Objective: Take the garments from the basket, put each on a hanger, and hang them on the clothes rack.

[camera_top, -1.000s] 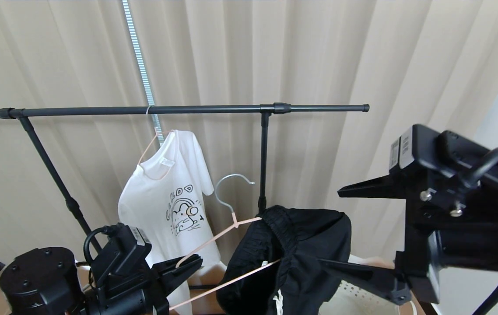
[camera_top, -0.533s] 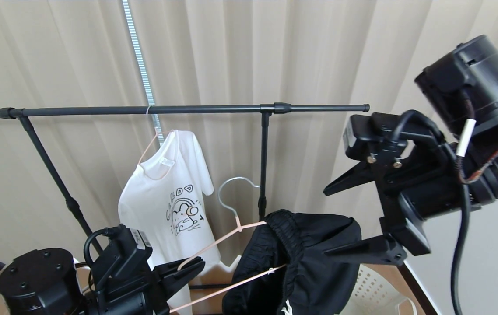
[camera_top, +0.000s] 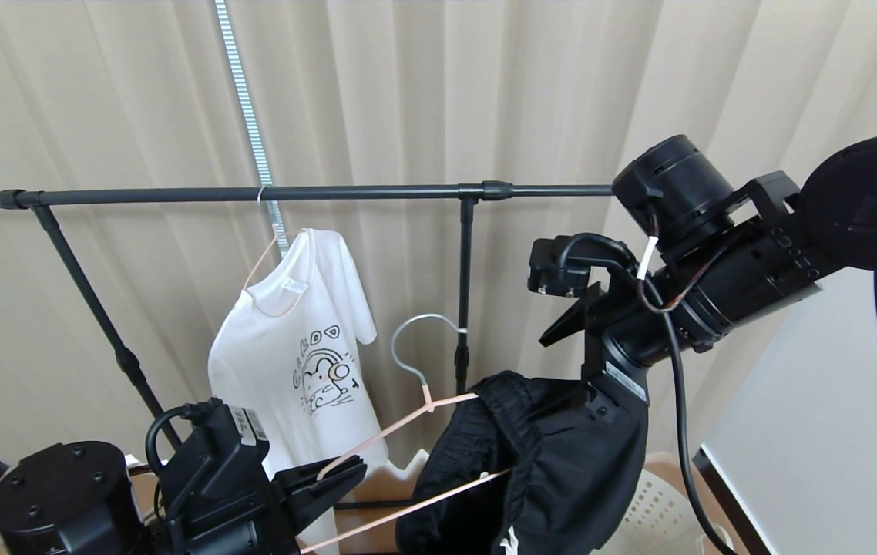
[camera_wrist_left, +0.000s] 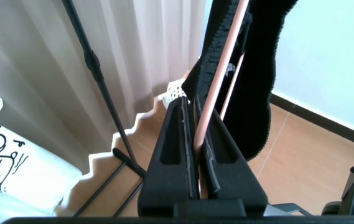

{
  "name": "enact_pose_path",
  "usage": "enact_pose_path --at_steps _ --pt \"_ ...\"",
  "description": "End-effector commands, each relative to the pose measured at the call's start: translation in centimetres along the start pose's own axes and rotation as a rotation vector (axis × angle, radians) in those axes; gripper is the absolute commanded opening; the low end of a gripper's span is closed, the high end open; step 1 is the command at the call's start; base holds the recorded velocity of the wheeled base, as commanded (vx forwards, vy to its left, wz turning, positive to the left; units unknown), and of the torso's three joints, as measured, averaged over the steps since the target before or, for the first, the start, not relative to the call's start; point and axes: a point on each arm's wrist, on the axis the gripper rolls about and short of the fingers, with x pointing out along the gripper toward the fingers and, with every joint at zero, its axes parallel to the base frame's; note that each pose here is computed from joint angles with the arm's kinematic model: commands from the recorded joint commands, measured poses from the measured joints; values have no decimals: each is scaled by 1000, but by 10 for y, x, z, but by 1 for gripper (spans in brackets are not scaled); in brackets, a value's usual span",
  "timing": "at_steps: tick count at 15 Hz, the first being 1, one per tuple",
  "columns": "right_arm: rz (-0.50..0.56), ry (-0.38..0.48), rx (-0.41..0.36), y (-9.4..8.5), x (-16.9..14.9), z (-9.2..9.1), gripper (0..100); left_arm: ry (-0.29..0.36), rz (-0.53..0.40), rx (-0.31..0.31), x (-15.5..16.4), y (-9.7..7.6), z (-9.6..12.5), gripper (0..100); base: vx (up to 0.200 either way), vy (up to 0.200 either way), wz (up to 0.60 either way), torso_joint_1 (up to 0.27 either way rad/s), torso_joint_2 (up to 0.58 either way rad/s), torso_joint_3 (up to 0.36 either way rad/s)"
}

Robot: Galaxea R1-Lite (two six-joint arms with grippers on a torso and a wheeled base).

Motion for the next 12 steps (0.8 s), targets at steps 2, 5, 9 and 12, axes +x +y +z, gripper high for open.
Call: enact_pose_path --at_steps 2,5,9,12 --pt "-4 20 12 -10 12 0 100 -2 -2 1 0 0 0 0 0 0 0 0 0 0" --pt "4 32 11 -14 26 3 100 -3 -17 2 1 -3 1 0 0 0 0 0 0 0" --pt "-30 44 -19 -15 22 5 100 3 -14 0 1 -3 0 0 0 0 0 0 0 0" --pt "-37 61 -14 -16 24 4 100 3 -14 -2 1 -3 0 0 0 0 0 0 0 0"
